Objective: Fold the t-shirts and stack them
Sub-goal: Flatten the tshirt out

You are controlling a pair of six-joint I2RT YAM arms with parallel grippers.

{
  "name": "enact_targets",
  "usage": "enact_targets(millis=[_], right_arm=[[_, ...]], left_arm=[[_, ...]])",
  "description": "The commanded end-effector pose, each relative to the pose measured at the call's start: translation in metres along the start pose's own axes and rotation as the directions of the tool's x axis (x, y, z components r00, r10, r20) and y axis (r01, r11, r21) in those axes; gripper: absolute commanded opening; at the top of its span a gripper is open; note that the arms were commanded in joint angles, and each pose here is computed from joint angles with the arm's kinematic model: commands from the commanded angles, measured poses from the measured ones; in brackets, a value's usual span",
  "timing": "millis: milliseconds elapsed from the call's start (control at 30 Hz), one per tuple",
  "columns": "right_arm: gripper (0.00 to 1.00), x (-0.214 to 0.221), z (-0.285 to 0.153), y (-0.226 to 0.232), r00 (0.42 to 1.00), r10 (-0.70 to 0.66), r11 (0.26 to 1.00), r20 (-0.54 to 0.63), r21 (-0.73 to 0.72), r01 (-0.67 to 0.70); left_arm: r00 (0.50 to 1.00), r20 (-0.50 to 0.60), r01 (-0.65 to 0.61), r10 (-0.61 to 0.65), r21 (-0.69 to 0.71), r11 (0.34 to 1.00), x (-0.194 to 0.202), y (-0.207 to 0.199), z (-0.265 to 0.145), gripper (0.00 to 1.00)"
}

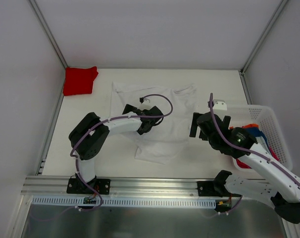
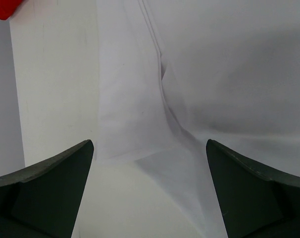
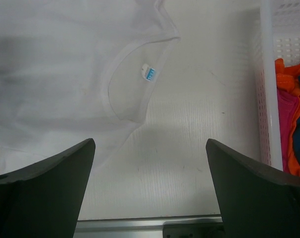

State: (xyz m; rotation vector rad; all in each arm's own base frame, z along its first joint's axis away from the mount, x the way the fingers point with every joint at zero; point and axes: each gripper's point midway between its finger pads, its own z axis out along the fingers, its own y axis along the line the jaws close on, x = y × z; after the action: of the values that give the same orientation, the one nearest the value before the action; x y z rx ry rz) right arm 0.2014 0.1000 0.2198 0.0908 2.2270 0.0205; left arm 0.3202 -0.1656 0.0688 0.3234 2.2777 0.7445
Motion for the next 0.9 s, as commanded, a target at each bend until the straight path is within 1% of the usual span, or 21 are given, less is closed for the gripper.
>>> enact_targets(millis=[0, 200, 233, 500, 733, 867], right_arm=[[1.0, -0.013, -0.008, -0.002, 0.999, 0.027, 1.0, 0.04, 0.014, -0.027], [0.99, -0.015, -0.014, -0.01, 0.998, 0.036, 0.999, 0.056, 0.021, -0.037], [1.0, -0.015, -0.015, -0.011, 0.998, 0.038, 0.999, 0.057, 0.022, -0.039], [0.99, -0.009, -0.015, -0.02, 0.998, 0.03, 0.998, 0.053, 0.052, -0.033], [1.0, -0.003, -0.007, -0.014, 0.999, 0.02, 0.998, 0.034, 0.058, -0.022], [0.99, -0.001, -0.004, -0.013, 1.0, 0.01, 0.998, 0.029, 0.069, -0.012]], left_arm=[[1.0, 0.003, -0.025, 0.025, -0.024, 0.999, -0.003, -0.003, 0.003, 0.99], [0.999, -0.038, -0.041, 0.038, -0.082, 0.996, 0.012, 0.002, 0.02, 0.99], [0.999, -0.041, -0.036, 0.033, -0.074, 0.997, 0.013, 0.001, 0.02, 0.99], [1.0, -0.018, -0.012, 0.01, -0.12, 0.993, 0.002, 0.019, 0.02, 0.99], [1.0, 0.019, 0.009, -0.006, -0.135, 0.991, -0.008, 0.035, 0.01, 0.99], [1.0, 0.019, 0.003, -0.001, -0.148, 0.989, -0.007, 0.043, 0.01, 0.99]])
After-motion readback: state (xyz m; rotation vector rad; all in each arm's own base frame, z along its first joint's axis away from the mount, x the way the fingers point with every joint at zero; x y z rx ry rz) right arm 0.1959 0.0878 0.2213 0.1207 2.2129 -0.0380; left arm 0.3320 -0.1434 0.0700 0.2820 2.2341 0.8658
